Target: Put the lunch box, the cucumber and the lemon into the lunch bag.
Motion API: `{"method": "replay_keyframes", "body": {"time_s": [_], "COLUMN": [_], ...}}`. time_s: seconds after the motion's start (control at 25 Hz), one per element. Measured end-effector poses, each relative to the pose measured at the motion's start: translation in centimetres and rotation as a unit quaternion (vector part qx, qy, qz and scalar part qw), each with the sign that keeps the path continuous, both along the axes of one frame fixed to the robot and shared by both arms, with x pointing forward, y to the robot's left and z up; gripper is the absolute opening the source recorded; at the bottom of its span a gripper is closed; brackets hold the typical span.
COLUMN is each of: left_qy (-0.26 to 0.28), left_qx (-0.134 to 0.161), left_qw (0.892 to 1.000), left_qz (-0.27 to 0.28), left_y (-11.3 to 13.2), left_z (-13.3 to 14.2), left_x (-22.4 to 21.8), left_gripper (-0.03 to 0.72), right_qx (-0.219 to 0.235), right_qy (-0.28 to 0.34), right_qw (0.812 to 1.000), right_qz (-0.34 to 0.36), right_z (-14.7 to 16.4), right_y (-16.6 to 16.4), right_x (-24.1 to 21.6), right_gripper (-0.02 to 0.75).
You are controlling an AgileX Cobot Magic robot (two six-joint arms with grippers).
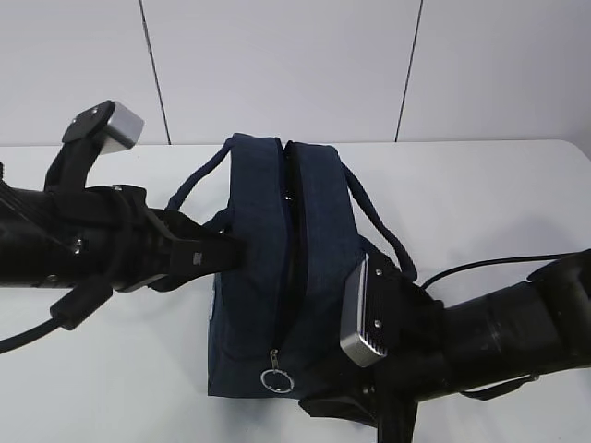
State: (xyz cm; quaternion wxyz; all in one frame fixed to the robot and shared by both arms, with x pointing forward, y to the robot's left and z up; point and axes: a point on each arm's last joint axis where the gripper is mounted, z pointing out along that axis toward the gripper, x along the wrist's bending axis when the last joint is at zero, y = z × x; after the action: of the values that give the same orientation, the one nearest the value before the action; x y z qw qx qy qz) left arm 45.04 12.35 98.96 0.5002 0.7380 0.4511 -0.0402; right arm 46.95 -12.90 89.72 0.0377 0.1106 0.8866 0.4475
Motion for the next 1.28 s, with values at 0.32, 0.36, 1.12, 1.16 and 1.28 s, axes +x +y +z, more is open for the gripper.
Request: {"method": "replay_keyframes", "body": {"time_s": [0.32,0.36,1.12,1.16,1.28], "left_qy": [0.000,0.000,0.000,0.000,0.000], "left_qx": [0.000,0.000,0.000,0.000,0.000], "left_qw": [1.000,1.000,1.000,1.000,1.000], "left_qz": [0.000,0.000,0.000,0.000,0.000], "left_y": [0.0,0.0,0.0,0.0,0.0], "left_z": [0.0,0.0,0.0,0.0,0.0], "left_x": [0.0,0.0,0.0,0.0,0.0], "left_gripper": [0.002,0.002,0.002,0.002,0.002], "right_qx": [0.002,0.003,0.032,0.032,0.030], "right_qy": [-0.018,-0.022,0.000,0.000,0.000], "right_qw": [1.000,1.000,0.999,0.999,0.999], "right_qz": [0.007,0.007,0.025,0.025,0.024], "right_z": [0.2,0.3,-0.5,-0.5,-0.5], "right_y": [0.3,0.4,1.1,1.1,1.1], "right_x": [0.7,1.0,1.1,1.1,1.1], "right_gripper": [0.241,0.241,0.242,0.242,0.242]}}
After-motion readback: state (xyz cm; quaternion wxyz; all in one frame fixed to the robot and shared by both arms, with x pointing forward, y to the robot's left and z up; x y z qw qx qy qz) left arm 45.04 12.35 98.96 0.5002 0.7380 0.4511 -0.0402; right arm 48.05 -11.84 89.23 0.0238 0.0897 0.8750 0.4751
